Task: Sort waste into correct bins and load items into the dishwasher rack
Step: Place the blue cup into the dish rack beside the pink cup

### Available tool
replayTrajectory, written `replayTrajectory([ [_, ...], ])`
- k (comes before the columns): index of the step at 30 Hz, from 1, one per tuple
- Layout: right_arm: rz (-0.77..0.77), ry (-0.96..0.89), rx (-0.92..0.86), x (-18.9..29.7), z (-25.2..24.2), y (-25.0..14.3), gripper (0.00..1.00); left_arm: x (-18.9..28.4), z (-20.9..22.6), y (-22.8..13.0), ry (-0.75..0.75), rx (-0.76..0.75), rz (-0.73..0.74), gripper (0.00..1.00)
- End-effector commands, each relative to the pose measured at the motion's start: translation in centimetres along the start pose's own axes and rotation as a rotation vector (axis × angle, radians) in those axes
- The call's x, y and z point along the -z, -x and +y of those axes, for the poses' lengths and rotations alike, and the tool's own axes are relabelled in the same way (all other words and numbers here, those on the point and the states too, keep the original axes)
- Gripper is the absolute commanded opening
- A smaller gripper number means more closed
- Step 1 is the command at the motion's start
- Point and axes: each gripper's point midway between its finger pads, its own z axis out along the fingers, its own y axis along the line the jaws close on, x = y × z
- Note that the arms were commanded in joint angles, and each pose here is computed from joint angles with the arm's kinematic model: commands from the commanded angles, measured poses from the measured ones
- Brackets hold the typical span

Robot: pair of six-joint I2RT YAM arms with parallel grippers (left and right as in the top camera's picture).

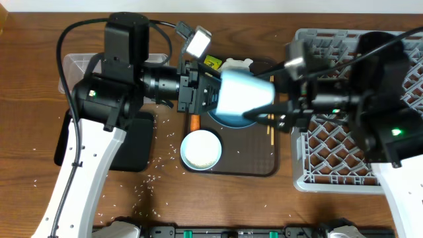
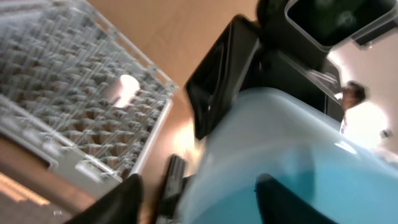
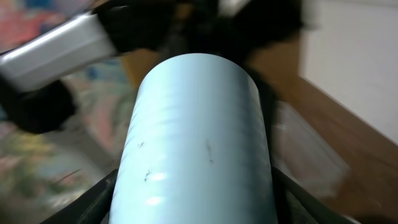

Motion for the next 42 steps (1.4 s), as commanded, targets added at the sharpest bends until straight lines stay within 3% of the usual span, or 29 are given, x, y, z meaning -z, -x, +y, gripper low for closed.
replayTrajectory([
  [1,-0.029,-0.183,-0.064,3.3,-2.3,0.6,0.59,1.4,2.7,1.1,0.146,0.002,-0.060,0.70],
  [4,-0.037,-0.417,-0.181,7.5,-5.7,-0.6,0.62,3.1,4.2,1.8,0.213,0.016,-0.101,0.71],
  [10,-0.023,-1.019,-0.529,20.0,-11.9,-7.1,0.61,5.1,5.4,1.8,0.262,0.070,-0.136,0.71],
  [15,-0.036,-1.519,-0.802,31.3,-12.8,-12.6,0.61,5.1,5.9,1.3,0.281,0.105,-0.129,0.71],
  [20,-0.199,-1.854,-1.056,39.6,-11.9,-16.3,0.61,5.2,6.2,1.0,0.296,0.127,-0.125,0.71],
  [27,-0.358,-1.970,-1.332,45.6,-12.7,-21.7,0.61,5.1,6.4,0.2,0.298,0.170,-0.110,0.71],
  [32,-0.365,-1.937,-1.509,47.4,-13.7,-26.4,0.61,5.1,6.6,0.0,0.303,0.183,-0.107,0.71],
  [42,-0.384,-1.804,-1.646,48.0,-16.9,-31.2,0.66,5.1,6.6,0.0,0.306,0.160,-0.103,0.71],
])
